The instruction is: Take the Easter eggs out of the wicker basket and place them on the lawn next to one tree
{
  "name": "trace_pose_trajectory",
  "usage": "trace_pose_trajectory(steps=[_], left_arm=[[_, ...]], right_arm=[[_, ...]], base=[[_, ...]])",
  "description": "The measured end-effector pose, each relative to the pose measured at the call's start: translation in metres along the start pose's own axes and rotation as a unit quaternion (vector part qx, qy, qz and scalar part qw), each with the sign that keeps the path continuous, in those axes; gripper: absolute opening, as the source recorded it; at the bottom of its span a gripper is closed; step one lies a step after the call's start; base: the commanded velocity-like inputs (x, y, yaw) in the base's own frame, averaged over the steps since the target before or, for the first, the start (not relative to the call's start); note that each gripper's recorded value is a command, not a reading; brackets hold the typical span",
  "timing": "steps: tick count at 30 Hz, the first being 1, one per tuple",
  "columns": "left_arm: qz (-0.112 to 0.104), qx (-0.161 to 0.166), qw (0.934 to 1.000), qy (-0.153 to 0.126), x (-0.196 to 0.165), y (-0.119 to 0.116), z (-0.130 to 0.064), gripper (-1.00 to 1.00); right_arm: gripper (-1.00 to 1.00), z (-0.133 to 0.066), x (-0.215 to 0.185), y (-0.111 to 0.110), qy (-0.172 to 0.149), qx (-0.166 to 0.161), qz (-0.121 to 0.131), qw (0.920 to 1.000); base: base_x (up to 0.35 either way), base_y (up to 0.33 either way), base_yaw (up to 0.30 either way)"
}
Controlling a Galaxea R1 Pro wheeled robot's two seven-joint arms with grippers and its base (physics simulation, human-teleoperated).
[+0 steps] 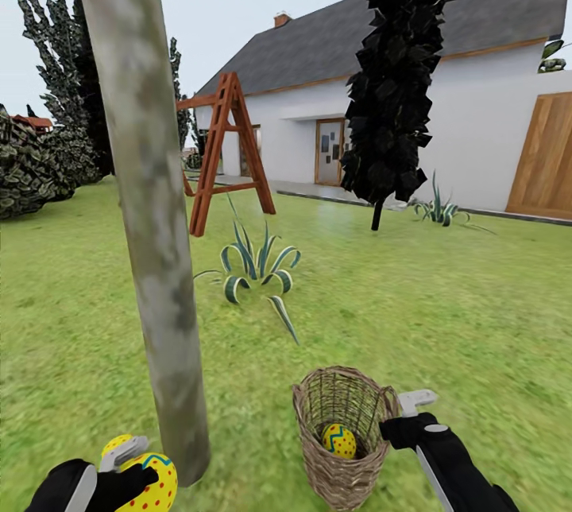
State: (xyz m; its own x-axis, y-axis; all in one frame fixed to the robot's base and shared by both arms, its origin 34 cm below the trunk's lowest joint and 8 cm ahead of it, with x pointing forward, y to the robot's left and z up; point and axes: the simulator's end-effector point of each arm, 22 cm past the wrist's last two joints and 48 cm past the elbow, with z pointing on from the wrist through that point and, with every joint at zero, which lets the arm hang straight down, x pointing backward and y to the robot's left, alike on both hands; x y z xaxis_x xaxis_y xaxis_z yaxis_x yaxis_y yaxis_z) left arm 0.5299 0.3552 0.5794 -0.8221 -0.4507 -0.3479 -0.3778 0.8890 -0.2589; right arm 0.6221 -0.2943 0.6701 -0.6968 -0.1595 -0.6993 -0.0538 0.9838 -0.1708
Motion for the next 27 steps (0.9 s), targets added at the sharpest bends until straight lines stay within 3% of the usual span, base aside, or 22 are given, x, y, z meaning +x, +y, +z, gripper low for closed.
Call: trace_pose_trajectory(steps=[5,11,15,21,27], left_arm=[[0.0,0.0,1.0,0.001,0.001,0.0,0.0,-1.0],[0.009,0.001,0.9997,-0.022,-0.016,0.0,-0.007,-1.0],[0.012,0.003,0.9992,-0.039,-0.025,-0.003,-0.01,-1.0],[0.013,-0.002,0.9983,-0.056,-0.033,-0.002,-0.011,-1.0],[0.014,-0.001,0.9983,-0.056,-0.032,-0.003,-0.01,-1.0]], right_arm=[[1.0,0.0,0.0,-0.001,0.0,0.0,0.0,1.0],[1.0,0.005,0.005,-0.02,0.004,0.012,-0.013,0.9998],[1.0,0.008,0.014,-0.02,0.013,0.012,-0.012,0.9998],[1.0,0.01,0.019,-0.016,0.02,0.01,-0.012,0.9997],[1.0,0.009,0.018,-0.017,0.019,0.011,-0.012,0.9997]], base=[[0.0,0.0,0.002],[0.0,0.0,0.0],[0.0,0.0,0.023],[0.0,0.0,0.258],[0.0,0.0,0.29]])
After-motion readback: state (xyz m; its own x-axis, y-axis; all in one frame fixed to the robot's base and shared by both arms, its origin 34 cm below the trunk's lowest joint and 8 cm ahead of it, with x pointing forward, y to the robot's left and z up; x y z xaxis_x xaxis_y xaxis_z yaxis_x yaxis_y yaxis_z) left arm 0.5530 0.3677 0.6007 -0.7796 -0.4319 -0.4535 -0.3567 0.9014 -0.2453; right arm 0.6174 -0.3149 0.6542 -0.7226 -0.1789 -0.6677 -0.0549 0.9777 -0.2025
